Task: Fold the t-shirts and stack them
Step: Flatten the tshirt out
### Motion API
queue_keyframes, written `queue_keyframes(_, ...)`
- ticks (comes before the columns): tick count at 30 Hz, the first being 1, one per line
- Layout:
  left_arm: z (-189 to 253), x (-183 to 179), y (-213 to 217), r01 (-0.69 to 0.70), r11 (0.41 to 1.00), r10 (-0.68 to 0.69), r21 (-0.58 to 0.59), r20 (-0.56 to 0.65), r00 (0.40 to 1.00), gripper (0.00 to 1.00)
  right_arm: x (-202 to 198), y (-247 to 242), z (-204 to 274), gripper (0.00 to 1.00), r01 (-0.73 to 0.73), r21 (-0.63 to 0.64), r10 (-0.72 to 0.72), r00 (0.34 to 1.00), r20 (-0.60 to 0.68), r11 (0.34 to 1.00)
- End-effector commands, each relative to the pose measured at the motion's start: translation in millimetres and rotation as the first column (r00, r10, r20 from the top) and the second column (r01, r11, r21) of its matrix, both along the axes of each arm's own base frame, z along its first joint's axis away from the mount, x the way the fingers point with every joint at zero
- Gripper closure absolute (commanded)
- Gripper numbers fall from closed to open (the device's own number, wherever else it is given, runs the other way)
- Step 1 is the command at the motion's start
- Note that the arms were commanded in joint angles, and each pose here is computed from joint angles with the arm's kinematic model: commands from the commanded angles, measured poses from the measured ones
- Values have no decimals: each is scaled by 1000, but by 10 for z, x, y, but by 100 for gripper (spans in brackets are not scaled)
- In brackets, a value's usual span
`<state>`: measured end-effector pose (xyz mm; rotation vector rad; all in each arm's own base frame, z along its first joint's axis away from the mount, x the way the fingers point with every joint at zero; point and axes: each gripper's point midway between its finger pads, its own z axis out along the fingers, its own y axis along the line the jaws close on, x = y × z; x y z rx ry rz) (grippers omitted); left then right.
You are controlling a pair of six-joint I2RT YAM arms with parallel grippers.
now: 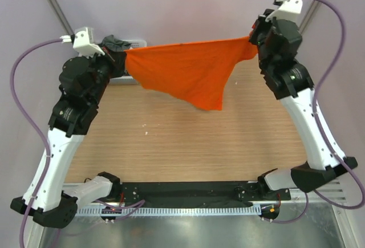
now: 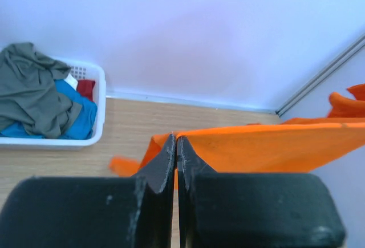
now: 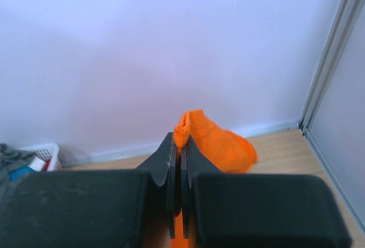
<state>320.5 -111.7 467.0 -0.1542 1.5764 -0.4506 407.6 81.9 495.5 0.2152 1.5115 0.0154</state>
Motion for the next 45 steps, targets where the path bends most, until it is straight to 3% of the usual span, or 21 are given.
queue_keyframes(1, 292, -232, 130, -4, 1000, 2, 30, 77, 997, 100, -335, -154, 425, 99, 30, -69, -25, 997, 73, 997)
queue_keyframes(4, 406, -350, 226, -29, 999, 26, 34, 72, 997, 100, -518, -187, 587, 99, 32, -101, -24, 997, 80, 994)
queue_keyframes(9, 620, -561, 166, 46, 999, -47, 13, 109, 993, 100, -733, -174, 728, 99, 10, -103, -1, 996, 85, 995)
queue_keyframes(18, 409, -521, 183, 25, 999, -25, 21, -1, 1000, 100, -797, -144, 556, 99, -32, -123, 35, 999, 19, 992)
queue_keyframes(26, 236, -31, 250, -115, 991, 120, 66, -85, 989, 100, -375, -174, 181, 99, 104, -224, -125, 989, -80, 969)
queue_keyframes(32, 181, 316, 392, -233, 965, 246, 123, -104, 964, 100, 179, 215, -211, 99, 38, -249, -69, 991, -118, 968)
queue_keyframes(38, -318, 548, 695, -319, 935, 347, 152, -224, 911, 100, 615, 475, -737, 99, 25, -239, -74, 978, -196, 971)
queue_keyframes(45, -934, 647, 711, -278, 946, 320, 169, -329, 889, 100, 772, 533, -1295, 99, 34, -240, -102, 956, -276, 970)
